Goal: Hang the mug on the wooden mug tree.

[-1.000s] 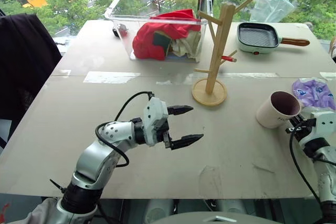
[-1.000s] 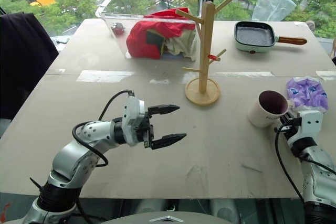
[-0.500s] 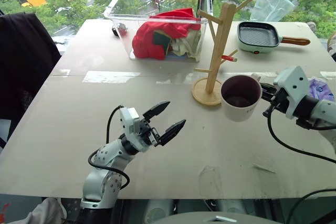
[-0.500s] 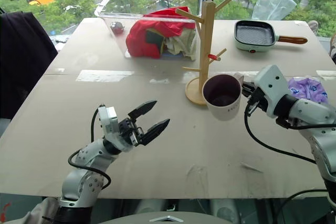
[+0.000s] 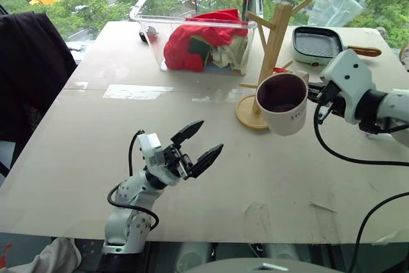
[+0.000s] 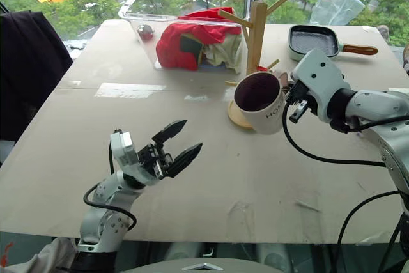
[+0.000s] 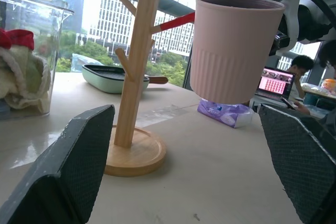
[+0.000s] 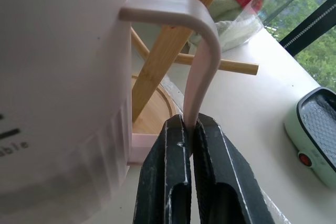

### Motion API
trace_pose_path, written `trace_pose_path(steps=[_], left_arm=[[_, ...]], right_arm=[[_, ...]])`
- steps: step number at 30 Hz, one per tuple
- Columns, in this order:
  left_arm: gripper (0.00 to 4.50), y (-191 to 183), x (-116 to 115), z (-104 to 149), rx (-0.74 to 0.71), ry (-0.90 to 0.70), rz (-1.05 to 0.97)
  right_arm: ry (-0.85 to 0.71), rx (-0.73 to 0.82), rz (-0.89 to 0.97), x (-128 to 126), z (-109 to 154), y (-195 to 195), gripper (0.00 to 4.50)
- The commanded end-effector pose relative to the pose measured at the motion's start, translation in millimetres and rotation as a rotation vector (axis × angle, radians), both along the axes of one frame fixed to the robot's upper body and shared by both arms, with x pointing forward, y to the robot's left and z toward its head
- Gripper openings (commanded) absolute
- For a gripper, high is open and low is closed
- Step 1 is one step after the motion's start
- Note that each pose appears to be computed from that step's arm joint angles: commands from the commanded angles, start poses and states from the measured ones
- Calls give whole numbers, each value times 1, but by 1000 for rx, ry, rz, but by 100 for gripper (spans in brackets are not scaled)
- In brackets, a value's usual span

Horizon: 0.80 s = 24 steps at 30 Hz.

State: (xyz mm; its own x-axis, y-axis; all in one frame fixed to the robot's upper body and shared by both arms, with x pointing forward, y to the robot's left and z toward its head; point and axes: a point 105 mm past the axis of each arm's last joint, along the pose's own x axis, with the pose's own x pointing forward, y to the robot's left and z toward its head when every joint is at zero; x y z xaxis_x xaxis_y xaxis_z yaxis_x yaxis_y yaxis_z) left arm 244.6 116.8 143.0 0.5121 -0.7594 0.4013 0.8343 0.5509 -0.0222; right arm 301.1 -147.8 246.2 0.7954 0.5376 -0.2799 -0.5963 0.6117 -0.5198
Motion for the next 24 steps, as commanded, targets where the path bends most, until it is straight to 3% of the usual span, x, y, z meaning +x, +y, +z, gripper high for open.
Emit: trace_pose_path(steps=[1,8,12,14,18,24], left_arm=[[450,3,1,6,-16,-38,24],[450,4,2,4,-17,-47,46],[450,5,0,3,-17,-45,53],[450,6,0,2,-15,-45,58],[450,8,1,3,-10,-44,64],[450,11,0,-7,31,17,75]], right_arm=[[-60,-15,-8,7,15,3,1],[-66,-59,23,18,18,12,1],[-87,-68,13,26,17,16,134],[-89,-62,5,27,17,16,259],[-89,-42,-27,28,18,8,442],[-50,13,-21,17,8,-5,447]])
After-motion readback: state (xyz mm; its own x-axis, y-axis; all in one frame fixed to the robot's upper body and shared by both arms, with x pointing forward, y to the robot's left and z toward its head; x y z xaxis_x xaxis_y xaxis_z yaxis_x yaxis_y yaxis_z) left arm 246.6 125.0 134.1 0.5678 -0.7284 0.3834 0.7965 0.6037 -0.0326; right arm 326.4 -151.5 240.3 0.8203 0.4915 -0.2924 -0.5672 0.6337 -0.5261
